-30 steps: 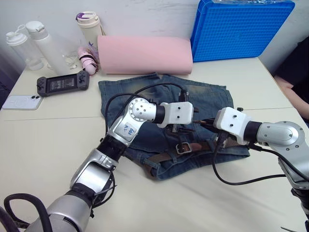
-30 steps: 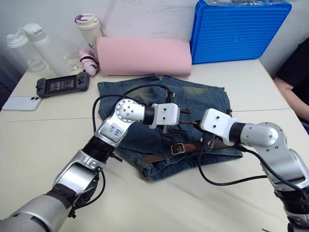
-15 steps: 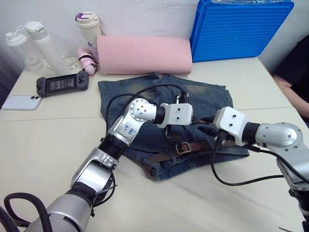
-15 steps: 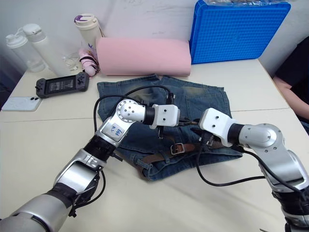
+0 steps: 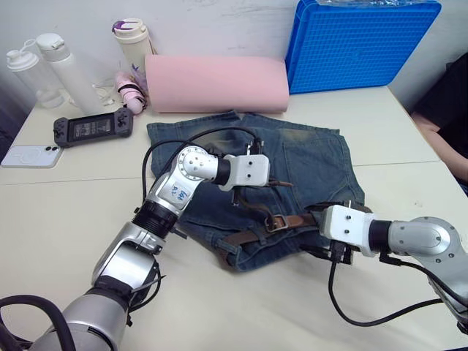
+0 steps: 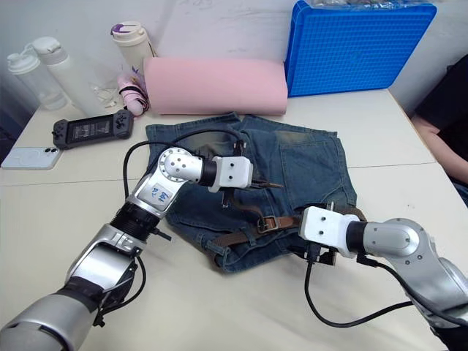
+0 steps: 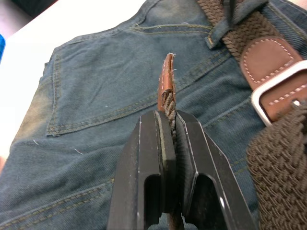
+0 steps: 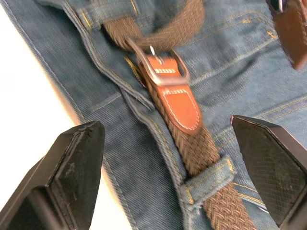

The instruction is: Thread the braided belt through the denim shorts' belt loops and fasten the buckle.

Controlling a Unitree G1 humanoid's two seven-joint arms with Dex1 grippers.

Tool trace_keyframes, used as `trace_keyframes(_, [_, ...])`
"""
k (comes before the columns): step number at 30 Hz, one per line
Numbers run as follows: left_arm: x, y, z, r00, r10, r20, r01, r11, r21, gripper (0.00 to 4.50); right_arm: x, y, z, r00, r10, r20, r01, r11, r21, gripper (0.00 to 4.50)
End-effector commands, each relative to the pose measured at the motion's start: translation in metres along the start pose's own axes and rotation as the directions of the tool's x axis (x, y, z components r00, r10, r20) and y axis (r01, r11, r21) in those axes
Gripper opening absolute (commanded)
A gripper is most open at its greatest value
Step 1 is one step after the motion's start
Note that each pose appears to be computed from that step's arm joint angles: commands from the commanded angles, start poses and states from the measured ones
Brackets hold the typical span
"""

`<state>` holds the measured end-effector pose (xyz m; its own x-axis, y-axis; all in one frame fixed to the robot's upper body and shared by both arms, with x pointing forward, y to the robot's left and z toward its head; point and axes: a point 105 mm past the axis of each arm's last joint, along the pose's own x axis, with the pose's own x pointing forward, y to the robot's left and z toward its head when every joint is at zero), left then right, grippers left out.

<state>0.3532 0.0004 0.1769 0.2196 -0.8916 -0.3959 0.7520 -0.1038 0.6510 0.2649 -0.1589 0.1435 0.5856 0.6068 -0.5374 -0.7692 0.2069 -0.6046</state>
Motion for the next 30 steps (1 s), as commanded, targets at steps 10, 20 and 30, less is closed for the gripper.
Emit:
trace_keyframes(10, [-0.007, -0.002, 0.014, 0.999, -0.02, 0.036, 0.019, 0.999, 0.033, 0.0, 0.018, -0.005, 0.009, 0.998, -0.044, 0.043, 0.05, 0.988, -0.146, 4.46])
trace_keyframes(20, [-0.015, -0.014, 0.009, 0.992, -0.121, 0.026, 0.12, 0.992, 0.039, 0.0, 0.022, -0.009, 0.006, 0.994, -0.093, 0.059, 0.101, 0.985, -0.139, 1.21])
trace_keyframes(30, [-0.015, -0.017, 0.003, 0.988, -0.157, 0.011, 0.156, 0.987, 0.04, 0.0, 0.019, -0.019, 0.006, 0.987, -0.149, 0.067, 0.156, 0.979, -0.132, 0.08])
